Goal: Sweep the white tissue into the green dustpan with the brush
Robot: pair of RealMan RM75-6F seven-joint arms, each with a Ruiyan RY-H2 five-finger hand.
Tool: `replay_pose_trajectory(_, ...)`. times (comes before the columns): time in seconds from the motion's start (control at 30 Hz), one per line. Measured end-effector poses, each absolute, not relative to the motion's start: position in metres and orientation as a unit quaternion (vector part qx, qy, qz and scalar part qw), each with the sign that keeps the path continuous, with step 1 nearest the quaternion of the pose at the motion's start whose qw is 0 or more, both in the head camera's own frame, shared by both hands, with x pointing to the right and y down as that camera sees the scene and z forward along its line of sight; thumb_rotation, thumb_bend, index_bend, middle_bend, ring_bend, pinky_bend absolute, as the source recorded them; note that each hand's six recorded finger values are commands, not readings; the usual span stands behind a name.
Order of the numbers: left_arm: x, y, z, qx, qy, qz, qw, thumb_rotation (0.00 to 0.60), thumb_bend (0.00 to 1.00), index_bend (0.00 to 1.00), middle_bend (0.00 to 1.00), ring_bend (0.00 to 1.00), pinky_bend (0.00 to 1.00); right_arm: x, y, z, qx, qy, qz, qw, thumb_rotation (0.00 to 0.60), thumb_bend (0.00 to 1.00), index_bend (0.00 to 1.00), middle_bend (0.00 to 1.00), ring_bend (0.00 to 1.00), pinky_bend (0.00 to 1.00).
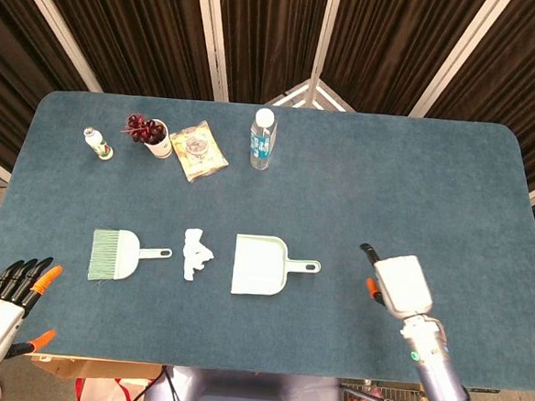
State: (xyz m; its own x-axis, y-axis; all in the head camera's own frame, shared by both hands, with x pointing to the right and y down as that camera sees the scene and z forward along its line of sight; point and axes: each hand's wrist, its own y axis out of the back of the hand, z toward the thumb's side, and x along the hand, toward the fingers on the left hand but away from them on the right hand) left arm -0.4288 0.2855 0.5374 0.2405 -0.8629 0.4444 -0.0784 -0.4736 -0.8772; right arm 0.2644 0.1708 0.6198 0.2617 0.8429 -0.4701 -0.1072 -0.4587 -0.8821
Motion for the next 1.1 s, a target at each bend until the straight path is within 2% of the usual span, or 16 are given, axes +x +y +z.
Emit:
replay_pose_trajectory(0.2,-0.432,0.284,0.538,-0.688,0.345,-0.516,0.377,0.6,0.0,0.0,0.0,0.0,0.0,0.23,0.173,0.645,-0.671,-0.26,0.549,0.425,0.6,0.36,0.4,0.82,0.8,0.86)
replay_pose_trajectory(0.63,-0.431,0.285,0.538,-0.689,0.342,-0.515,0.377,0.6,0.0,0.0,0.0,0.0,0.0,0.185,0.184,0.676,-0.68,-0.247,0.551,0.416,0.6,0.36,0.4,0.82,0.8,0.86)
replay_pose_trajectory(1.1,-0.43,0.285,0.539,-0.691,0.341,-0.515,0.376,0.6,0.0,0.0,0.0,0.0,0.0,0.171,0.176,0.685,-0.667,-0.26,0.556,0.422,0.6,0.36,0.4,0.82,0.8,0.86)
